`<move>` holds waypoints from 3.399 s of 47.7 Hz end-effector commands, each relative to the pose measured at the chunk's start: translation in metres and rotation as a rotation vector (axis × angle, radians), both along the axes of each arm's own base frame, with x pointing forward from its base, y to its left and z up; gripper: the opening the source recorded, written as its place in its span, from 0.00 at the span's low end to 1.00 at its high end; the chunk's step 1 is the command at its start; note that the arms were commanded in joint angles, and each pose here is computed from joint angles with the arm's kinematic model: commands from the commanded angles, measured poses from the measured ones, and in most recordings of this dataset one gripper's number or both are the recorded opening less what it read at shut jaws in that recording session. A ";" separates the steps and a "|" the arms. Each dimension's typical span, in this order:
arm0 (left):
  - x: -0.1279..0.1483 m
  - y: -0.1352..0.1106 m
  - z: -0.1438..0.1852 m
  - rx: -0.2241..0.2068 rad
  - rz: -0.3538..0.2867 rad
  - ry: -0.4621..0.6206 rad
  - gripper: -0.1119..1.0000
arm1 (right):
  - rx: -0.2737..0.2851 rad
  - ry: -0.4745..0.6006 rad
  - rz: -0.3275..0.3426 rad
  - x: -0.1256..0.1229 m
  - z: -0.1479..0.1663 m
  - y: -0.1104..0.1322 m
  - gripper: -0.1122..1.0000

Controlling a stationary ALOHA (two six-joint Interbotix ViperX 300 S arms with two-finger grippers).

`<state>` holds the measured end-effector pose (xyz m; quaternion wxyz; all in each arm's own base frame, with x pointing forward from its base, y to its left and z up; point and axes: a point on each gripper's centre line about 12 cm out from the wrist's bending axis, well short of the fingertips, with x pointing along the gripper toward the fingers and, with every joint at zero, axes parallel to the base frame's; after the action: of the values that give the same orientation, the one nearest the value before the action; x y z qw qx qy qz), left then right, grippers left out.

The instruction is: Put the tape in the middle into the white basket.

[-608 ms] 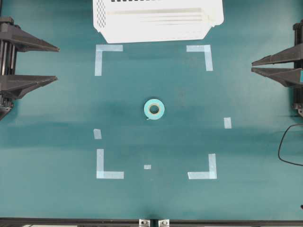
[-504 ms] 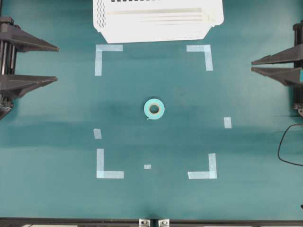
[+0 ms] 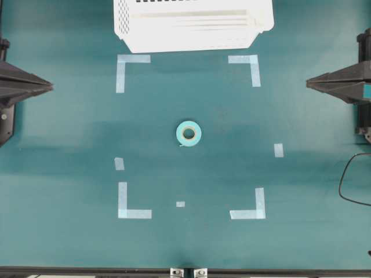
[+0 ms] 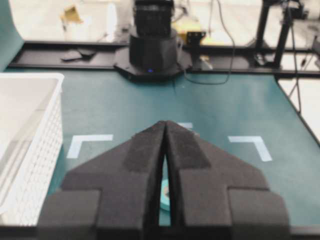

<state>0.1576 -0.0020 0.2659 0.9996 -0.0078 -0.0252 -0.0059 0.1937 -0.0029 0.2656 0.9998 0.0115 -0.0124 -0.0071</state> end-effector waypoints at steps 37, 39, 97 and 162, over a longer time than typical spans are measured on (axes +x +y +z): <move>-0.025 -0.001 -0.053 -0.026 -0.009 0.198 0.00 | 0.063 -0.021 0.001 0.020 -0.001 -0.001 1.00; -0.026 -0.001 -0.057 -0.028 -0.009 0.217 0.00 | 0.064 -0.012 0.001 0.022 -0.003 -0.001 1.00; -0.028 -0.001 -0.077 -0.025 -0.008 0.257 0.00 | 0.088 0.260 -0.005 0.133 -0.064 -0.001 1.00; -0.028 -0.001 -0.078 -0.027 -0.007 0.258 0.00 | 0.220 0.427 0.024 0.180 -0.125 0.022 1.00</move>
<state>0.1280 -0.0024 0.1834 0.9937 -0.0213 0.1096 -0.0070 0.3679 0.0166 0.1330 0.9696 0.1183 0.2142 -0.0042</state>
